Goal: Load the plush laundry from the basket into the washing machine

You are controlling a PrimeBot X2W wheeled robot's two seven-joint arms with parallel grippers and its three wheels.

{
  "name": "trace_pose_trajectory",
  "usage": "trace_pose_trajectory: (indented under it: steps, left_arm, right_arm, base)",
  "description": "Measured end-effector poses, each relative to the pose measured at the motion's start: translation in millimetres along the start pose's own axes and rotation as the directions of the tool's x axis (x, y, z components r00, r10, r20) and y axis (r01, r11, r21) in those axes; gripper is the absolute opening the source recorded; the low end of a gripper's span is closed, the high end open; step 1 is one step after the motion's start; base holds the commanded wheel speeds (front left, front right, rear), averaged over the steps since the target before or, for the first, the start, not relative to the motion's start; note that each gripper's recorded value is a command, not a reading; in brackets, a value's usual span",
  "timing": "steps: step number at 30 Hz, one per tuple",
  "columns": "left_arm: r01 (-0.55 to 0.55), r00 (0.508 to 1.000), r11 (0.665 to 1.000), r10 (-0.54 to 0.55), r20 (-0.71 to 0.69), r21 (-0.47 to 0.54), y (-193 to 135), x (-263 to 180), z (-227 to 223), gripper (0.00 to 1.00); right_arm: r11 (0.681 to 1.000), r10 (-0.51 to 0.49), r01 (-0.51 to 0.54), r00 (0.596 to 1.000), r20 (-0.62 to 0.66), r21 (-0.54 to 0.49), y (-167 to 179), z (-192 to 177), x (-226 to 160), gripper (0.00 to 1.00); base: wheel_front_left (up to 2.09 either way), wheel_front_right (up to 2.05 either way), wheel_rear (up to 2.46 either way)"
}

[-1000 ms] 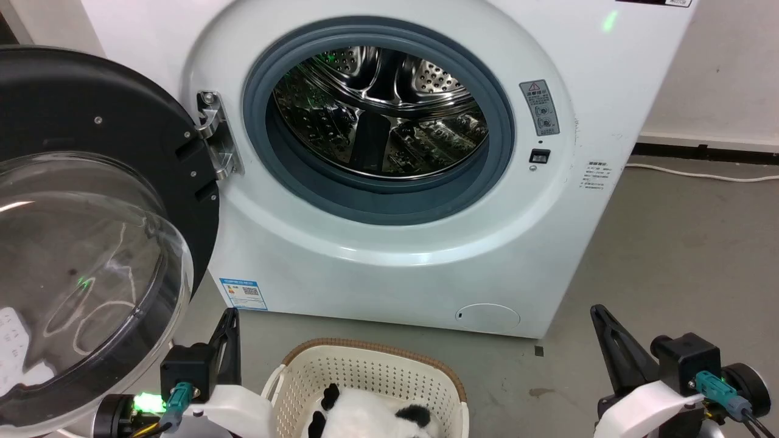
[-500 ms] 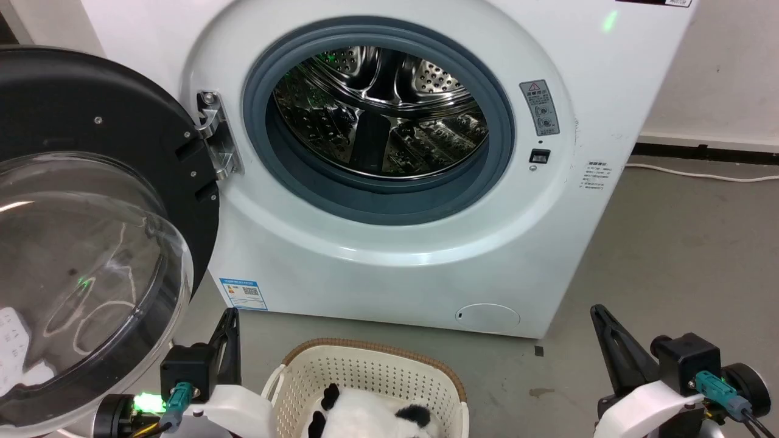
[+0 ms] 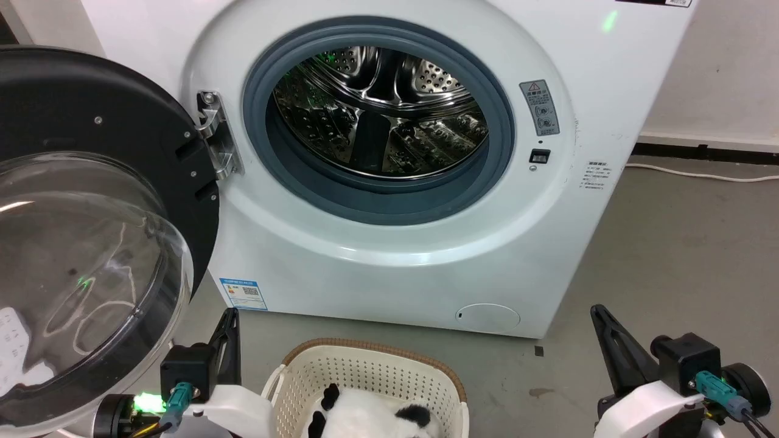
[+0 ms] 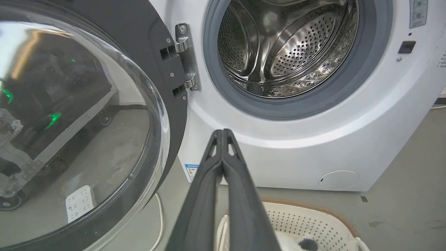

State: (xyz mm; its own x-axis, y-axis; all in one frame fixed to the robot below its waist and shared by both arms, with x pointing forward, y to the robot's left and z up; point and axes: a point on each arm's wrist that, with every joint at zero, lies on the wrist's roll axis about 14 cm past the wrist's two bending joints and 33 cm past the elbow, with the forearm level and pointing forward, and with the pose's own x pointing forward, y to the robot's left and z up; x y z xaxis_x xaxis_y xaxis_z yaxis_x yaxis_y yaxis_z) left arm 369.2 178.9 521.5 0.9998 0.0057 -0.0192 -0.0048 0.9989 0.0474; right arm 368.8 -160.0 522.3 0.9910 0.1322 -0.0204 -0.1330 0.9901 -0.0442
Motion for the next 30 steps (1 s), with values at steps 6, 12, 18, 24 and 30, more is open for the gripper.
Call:
trace_pose_trajectory:
  steps: [6,12,18,24,30]
  left_arm:
    - [0.000,1.000,1.000,0.000,0.000,0.000,-0.1,0.0,0.0,0.00]
    - [0.000,1.000,1.000,0.000,0.000,0.000,-0.1,0.0,0.0,0.00]
    - [0.000,1.000,1.000,0.000,0.000,0.000,-0.1,0.0,0.0,0.00]
    - [0.000,1.000,1.000,0.000,0.000,0.000,0.1,0.0,0.0,0.00]
    - [0.000,1.000,1.000,0.000,0.000,0.000,0.1,0.0,0.0,0.00]
  right_arm:
    - [1.000,0.000,0.000,1.000,0.000,0.000,-0.1,0.0,0.0,0.00]
    - [1.000,0.000,0.000,1.000,0.000,0.000,-0.1,0.0,0.0,0.00]
    - [1.000,0.000,0.000,1.000,0.000,0.000,-0.1,0.0,0.0,0.00]
    - [1.000,0.000,0.000,1.000,0.000,0.000,0.0,0.0,0.0,0.00]
    - [1.000,0.000,0.000,1.000,0.000,0.000,0.0,0.0,0.0,0.00]
  base:
    - [0.00,0.00,0.00]
    - [0.00,0.00,0.00]
    - [0.00,0.00,0.00]
    - [0.00,0.00,0.00]
    - [0.00,0.00,0.00]
